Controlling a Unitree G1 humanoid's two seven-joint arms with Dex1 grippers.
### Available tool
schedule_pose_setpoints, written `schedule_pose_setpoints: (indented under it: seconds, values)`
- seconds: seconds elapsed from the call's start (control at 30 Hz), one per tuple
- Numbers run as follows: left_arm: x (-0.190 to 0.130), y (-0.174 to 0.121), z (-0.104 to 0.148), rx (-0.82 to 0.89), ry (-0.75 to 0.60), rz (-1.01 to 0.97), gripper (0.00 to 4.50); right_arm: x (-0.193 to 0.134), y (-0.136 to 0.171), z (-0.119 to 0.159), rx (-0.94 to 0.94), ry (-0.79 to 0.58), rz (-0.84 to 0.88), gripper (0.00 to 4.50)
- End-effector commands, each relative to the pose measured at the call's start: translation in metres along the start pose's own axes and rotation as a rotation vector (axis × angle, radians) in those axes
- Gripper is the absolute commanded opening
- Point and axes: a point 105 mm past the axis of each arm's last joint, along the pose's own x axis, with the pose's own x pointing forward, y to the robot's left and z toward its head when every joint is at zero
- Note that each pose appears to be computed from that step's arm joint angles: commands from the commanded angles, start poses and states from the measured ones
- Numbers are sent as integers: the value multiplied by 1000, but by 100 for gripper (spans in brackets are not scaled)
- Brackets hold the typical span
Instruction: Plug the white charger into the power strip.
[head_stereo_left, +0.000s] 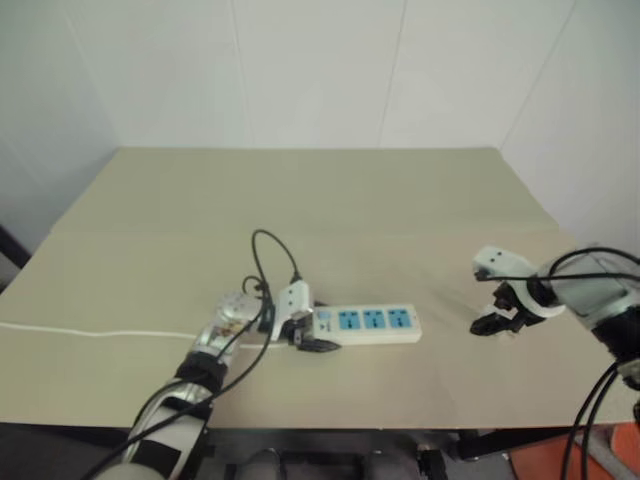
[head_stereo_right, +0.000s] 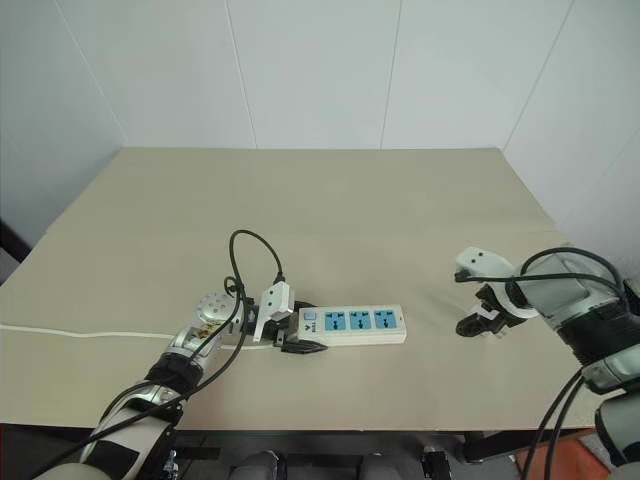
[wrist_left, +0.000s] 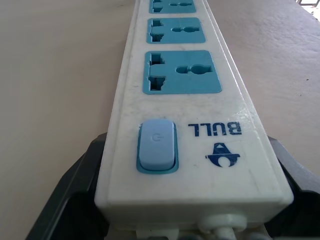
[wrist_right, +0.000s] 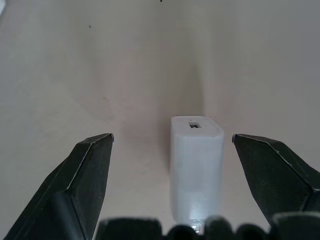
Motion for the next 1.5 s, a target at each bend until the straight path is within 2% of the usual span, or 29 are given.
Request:
schedule_pose_setpoints:
  seconds: [0.03,0.6,0.73,0.9,0.97,1.2,1.37,1.5]
  values:
    - [5,-7,-2,3,14,-49,333,-7,-8,9,-25,-25,-37,450]
    - [5,-11,-4,6,37,-70,333,9,-2,5,-63,38,3,450]
    - [5,-13,-5,4,41,-71,333,11,1,6,-74,37,16,359]
    - [4,-12,-5,2,43,-65,333,11,2,7,-80,37,19,181]
    - [4,-12,-6,1,44,-62,333,11,3,7,-81,33,20,122]
    - [2,-9,-5,5,51,-58,333,8,5,8,-82,18,19,120]
    - [0,-7,-4,12,56,-61,333,-10,1,36,-77,-153,3,120]
    - [-3,-6,-4,16,62,-65,333,-47,12,83,-84,-503,58,120]
